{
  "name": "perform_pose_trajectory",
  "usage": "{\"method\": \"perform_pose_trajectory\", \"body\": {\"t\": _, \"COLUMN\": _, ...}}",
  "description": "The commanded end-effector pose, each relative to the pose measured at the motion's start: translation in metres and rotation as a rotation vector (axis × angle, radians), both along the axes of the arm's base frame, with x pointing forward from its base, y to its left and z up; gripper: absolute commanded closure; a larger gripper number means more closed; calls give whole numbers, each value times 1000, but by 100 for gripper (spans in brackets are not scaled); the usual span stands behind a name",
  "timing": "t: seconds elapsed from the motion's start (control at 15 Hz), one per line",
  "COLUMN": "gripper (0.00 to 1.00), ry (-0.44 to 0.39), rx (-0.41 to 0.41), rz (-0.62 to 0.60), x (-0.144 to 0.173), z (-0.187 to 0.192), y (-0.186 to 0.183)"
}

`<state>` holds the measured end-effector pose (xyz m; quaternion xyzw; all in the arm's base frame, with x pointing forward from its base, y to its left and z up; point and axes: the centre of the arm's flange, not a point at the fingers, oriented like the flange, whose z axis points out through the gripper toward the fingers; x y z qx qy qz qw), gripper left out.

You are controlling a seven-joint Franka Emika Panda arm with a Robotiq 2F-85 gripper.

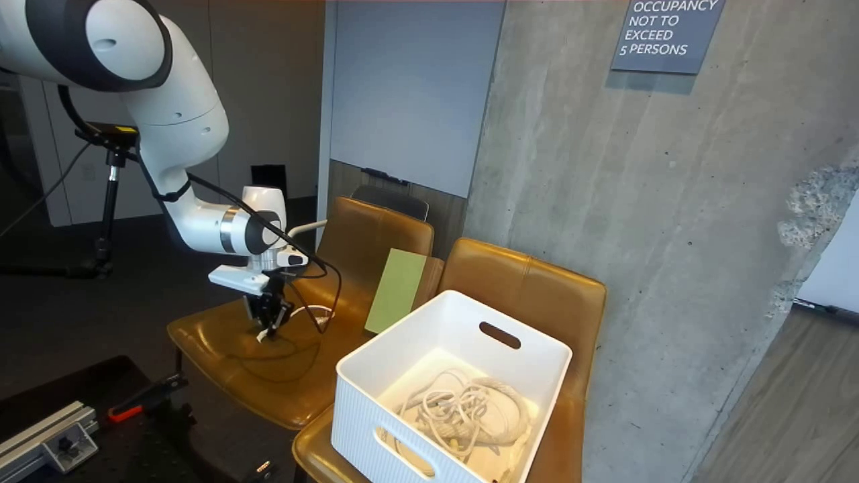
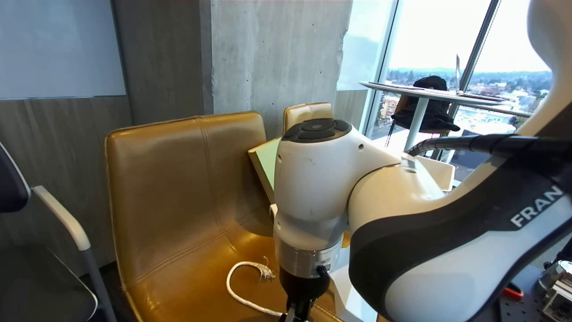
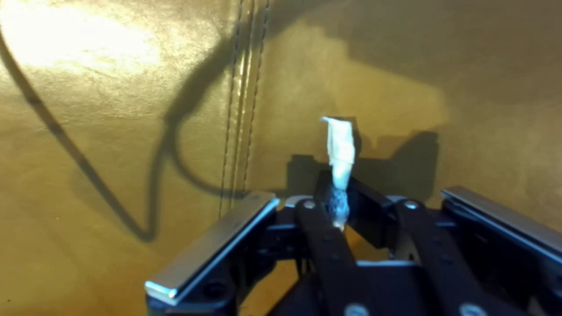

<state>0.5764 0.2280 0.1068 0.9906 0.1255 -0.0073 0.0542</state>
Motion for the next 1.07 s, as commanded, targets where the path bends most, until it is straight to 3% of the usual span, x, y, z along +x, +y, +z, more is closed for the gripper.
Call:
{"method": "perform_pose_trajectory", "body": {"t": 0.0, "gripper": 98, "ry": 6, "rx": -8, "rz": 13, "x": -6, "z": 37, "y": 10}}
{"method": "perform_pose_trajectory", "body": {"t": 0.2, "gripper": 98, "ry": -28, "rx": -33, "rz": 15, "x": 2, "z": 91, "y": 9}}
{"method": "perform_pose_trajectory", "body": {"t": 0.47, "gripper": 98, "ry": -112, "rx": -45, "rz": -41, "x": 21, "z": 184, "y": -23}}
{"method": "perform_pose_trajectory", "body": {"t": 0.67, "gripper": 98, "ry": -175, "rx": -53, "rz": -124, "x": 35, "z": 252, "y": -71}}
{"method": "perform_pose_trajectory", "body": {"t": 1.0, "gripper": 98, "ry": -275, "rx": -64, "rz": -302, "x": 48, "z": 350, "y": -182}}
